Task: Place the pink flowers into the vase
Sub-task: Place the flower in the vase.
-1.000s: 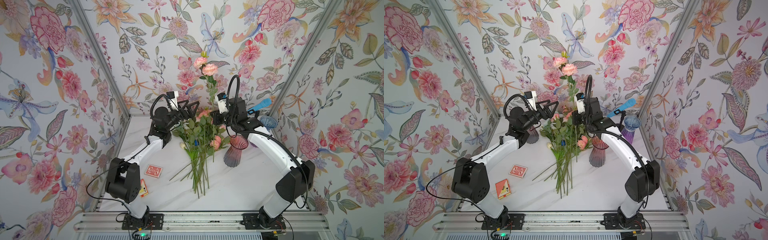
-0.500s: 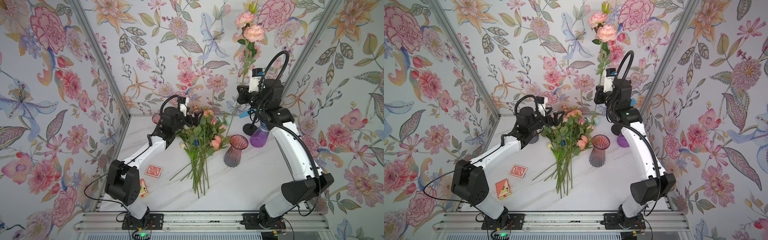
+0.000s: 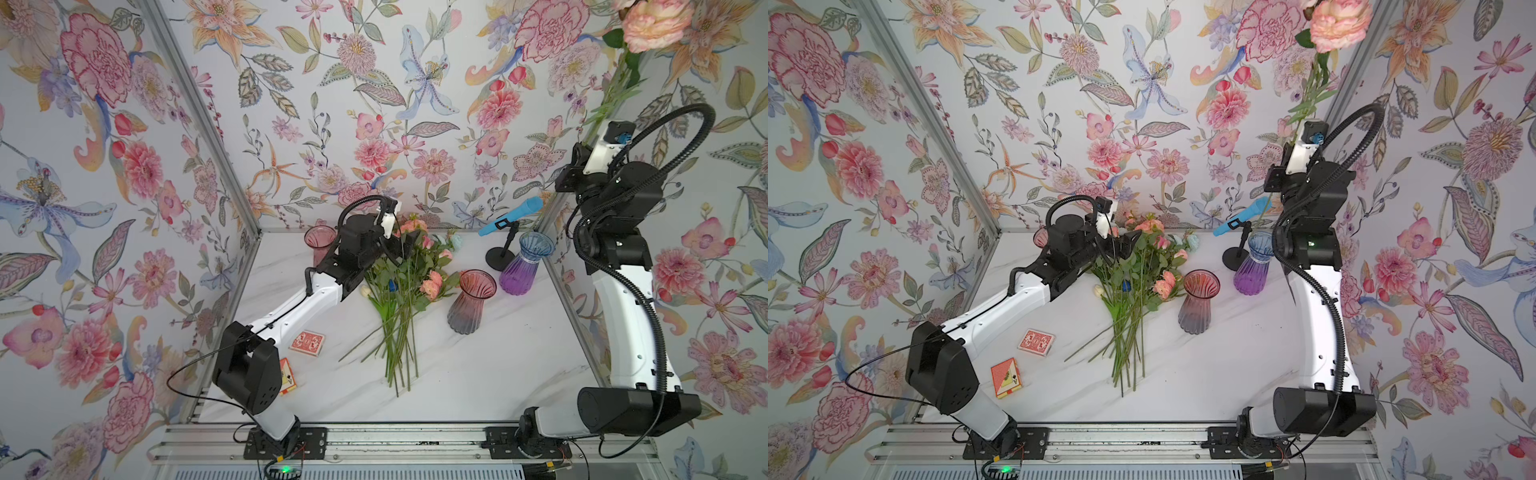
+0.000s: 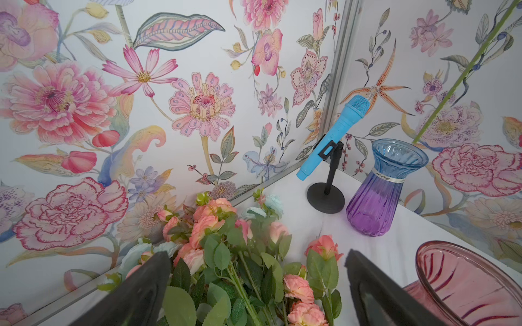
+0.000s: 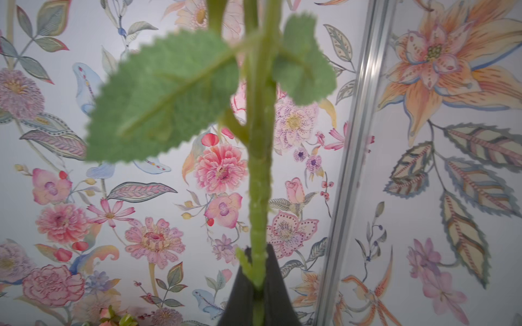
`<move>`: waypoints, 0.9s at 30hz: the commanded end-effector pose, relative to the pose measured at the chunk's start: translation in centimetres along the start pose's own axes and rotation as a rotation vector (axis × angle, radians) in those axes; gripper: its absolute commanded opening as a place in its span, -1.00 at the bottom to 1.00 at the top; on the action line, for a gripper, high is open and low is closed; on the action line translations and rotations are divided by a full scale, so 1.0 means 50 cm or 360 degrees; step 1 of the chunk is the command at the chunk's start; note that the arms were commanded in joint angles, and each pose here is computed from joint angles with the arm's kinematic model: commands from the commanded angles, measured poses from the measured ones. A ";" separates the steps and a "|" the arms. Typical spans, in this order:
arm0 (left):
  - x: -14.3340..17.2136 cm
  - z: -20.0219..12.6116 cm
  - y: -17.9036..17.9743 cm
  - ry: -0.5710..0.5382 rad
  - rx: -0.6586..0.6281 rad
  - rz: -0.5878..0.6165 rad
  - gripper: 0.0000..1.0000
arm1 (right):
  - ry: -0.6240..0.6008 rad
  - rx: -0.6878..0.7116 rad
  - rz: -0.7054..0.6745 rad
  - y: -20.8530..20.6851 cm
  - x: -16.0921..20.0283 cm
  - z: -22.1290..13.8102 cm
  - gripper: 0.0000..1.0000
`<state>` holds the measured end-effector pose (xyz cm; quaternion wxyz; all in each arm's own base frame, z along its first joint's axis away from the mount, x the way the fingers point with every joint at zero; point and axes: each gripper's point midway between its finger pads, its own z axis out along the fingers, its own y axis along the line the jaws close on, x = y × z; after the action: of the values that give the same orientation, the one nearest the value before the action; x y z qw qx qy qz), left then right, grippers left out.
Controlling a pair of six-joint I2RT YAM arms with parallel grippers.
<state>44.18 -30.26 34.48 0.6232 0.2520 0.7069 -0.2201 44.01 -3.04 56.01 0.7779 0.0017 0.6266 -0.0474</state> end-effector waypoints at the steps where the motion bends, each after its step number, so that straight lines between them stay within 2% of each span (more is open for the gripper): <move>1: -0.019 -0.006 0.007 -0.0027 -0.0058 0.0102 1.00 | -0.0093 0.0045 -0.0018 -0.034 -0.005 0.007 -1.00; 13: -0.005 -0.005 0.016 -0.0004 -0.0099 0.0123 1.00 | 0.0051 0.0057 -0.0096 -0.061 0.132 0.055 -1.00; 20: 0.000 0.003 0.016 0.0006 -0.0099 0.0129 1.00 | 0.0207 0.0059 -0.0058 -0.060 0.262 0.055 -1.00; 27: -0.012 0.021 0.022 0.0015 -0.0128 0.0182 1.00 | 0.0325 0.0082 0.0015 -0.062 0.364 0.050 -1.00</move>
<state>45.16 -29.64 34.29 0.6339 0.2591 0.7078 -0.1733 49.71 -7.17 38.91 0.6951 0.0184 0.7160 -0.0619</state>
